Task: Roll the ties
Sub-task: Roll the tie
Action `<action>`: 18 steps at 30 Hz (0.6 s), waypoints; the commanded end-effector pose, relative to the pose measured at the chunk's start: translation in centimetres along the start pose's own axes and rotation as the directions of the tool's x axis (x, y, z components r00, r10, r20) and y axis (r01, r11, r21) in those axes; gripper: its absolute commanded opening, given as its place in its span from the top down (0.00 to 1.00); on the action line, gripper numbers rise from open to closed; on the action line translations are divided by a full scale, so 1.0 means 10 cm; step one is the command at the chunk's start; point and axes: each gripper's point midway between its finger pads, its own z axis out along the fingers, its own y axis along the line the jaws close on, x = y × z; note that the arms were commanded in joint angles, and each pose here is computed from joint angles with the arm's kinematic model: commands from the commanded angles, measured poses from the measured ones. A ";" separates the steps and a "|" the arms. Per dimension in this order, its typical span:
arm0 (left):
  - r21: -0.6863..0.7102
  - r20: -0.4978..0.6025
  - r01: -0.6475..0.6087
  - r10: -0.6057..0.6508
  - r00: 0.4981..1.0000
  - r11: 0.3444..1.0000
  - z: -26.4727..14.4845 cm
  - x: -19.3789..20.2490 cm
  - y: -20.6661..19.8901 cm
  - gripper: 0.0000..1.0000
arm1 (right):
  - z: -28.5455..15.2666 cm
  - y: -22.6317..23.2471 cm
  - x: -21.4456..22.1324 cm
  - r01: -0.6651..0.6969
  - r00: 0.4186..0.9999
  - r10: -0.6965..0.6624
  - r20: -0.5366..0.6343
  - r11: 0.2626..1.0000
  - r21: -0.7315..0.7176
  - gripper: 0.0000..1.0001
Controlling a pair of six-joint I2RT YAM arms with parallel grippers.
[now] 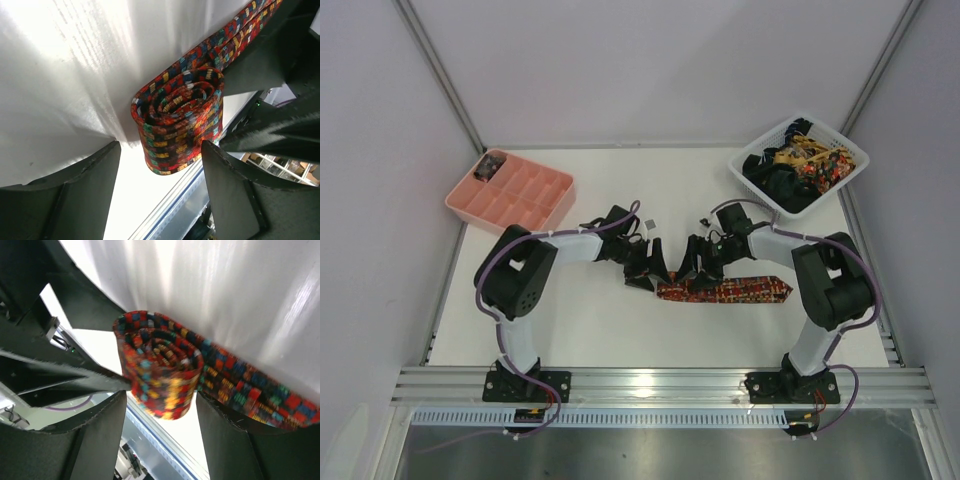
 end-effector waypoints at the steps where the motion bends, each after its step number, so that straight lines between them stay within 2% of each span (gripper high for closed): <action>1: -0.032 0.025 -0.022 0.023 0.999 0.999 -0.10 0.00 0.07 0.28 | 0.06 0.01 -0.05 -0.010 1.000 0.011 0.008 0.999 -0.043 0.36; 4: -0.033 0.021 -0.021 0.021 1.000 0.999 -0.08 0.00 0.08 0.29 | 0.11 -0.03 -0.04 -0.027 1.000 0.027 0.003 0.999 -0.045 0.37; 11: -0.056 -0.009 -0.005 0.004 1.000 0.998 0.00 0.05 0.21 0.48 | 0.16 -0.01 -0.07 -0.046 0.999 0.047 0.009 0.996 -0.070 0.37; 18: -0.051 -0.014 -0.005 0.005 1.000 0.999 0.00 0.04 0.20 0.48 | 0.23 0.04 -0.04 -0.058 0.998 0.058 -0.011 0.994 -0.089 0.41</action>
